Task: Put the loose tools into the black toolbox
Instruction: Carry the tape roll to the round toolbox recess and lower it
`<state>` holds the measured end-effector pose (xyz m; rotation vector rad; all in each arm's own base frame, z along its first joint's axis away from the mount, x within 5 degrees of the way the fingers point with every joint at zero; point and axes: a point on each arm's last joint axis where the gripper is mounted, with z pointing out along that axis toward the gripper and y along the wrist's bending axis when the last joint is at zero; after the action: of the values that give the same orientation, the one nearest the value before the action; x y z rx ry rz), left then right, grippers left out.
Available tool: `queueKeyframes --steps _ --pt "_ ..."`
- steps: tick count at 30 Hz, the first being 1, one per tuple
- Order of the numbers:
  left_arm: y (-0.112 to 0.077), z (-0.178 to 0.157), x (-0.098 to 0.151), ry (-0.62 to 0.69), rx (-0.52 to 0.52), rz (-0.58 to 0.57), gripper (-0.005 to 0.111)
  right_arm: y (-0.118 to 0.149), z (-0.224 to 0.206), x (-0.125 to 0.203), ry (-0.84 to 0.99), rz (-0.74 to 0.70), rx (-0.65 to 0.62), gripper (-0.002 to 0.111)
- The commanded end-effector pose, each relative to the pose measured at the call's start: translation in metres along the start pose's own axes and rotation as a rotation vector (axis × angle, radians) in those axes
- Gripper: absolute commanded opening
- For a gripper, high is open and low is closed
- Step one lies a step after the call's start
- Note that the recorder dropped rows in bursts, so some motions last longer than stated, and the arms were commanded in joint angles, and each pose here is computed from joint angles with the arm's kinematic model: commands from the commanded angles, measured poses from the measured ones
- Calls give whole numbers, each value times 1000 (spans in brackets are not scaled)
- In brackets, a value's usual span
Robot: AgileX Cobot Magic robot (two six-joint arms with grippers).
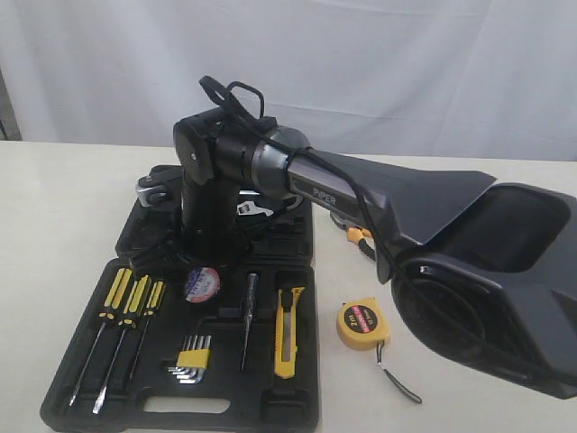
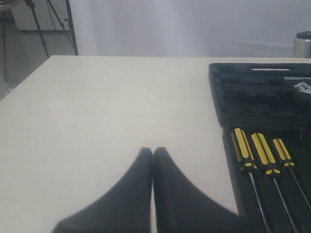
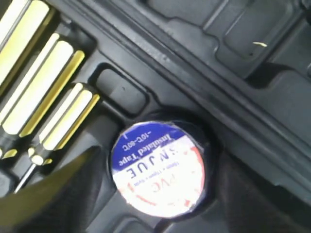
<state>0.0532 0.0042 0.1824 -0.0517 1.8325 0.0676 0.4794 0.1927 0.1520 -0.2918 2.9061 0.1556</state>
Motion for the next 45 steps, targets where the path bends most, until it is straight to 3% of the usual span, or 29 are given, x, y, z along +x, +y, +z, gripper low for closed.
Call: queueKeyframes --steps 1,8,10,12,13,15,24,29,39,45 --pt "-1 0 0 -7 7 -11 0 -1 0 0 1 -6 10 64" --pt "-1 0 0 -7 7 -11 0 1 -14 -5 -23 -8 6 64" --pt "-1 0 0 -7 7 -11 0 2 -25 -9 -31 -3 4 58" --pt "-1 0 0 -7 7 -11 0 3 -34 -13 -48 -3 1 38" --pt "-1 0 0 -7 7 -11 0 4 -38 -15 -63 -3 -2 18" --pt "-1 0 0 -7 7 -11 0 5 -38 -14 -62 0 -6 0" --pt "-1 0 0 -7 7 -11 0 2 -7 -10 -1 -1 16 0" --pt "-1 0 0 -7 7 -11 0 -8 9 -9 13 17 111 -1" --pt "-1 0 0 -7 7 -11 0 -2 5 -8 20 22 30 -1" --pt "-1 0 0 -7 7 -11 0 5 -26 -12 -32 20 -16 -1"
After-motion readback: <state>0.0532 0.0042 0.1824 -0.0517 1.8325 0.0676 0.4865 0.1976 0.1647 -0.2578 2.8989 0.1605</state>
